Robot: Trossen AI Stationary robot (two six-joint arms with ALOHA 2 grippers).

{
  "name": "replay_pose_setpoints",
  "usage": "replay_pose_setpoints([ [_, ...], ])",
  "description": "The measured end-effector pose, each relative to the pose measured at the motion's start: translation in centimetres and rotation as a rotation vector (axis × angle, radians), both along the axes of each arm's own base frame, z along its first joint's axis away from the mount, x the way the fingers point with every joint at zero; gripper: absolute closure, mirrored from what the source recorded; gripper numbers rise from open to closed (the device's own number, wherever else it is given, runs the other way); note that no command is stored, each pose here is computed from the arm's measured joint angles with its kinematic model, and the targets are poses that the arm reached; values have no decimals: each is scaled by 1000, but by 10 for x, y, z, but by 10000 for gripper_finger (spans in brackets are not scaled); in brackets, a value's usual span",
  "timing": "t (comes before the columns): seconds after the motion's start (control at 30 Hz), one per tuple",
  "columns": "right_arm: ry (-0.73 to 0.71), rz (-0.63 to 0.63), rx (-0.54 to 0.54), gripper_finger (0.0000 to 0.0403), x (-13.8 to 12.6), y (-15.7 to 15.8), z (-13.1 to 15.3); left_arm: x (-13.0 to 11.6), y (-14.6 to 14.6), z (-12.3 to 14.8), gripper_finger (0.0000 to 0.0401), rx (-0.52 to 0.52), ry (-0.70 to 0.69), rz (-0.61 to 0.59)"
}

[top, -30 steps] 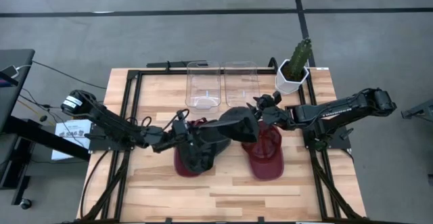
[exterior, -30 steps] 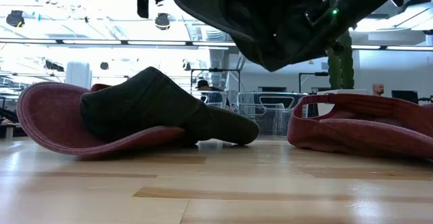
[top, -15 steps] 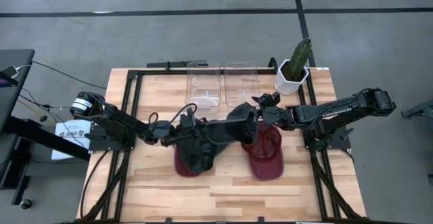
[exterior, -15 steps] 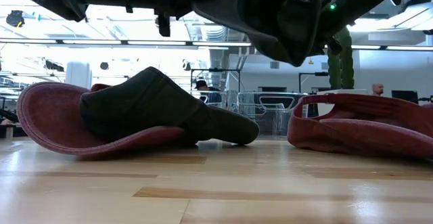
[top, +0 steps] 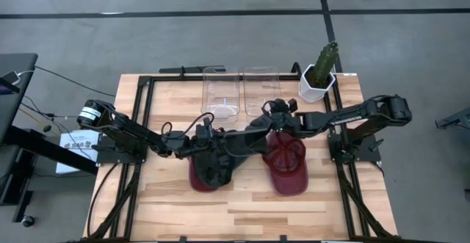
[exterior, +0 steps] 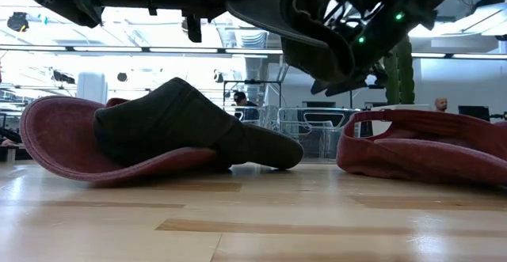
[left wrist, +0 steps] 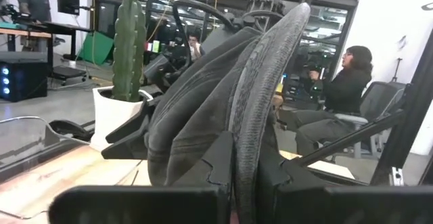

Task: Pick & Place hat
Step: Put the black cap into the right transparent bin

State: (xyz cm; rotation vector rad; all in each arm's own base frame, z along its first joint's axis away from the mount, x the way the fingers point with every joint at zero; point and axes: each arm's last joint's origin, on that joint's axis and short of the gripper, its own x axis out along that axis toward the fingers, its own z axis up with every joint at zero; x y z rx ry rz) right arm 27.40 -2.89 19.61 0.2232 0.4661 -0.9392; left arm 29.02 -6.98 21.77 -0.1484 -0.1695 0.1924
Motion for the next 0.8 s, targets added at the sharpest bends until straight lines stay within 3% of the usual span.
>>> replay_pose_setpoints([
  [0.4,43,-119,-36,227,-27,1,15,-4,-5,4,380,-6,-8,8],
  [0.8,37,-243,-54,227,-57,3,29,-23,-26,22,379,53,-24,-86],
])
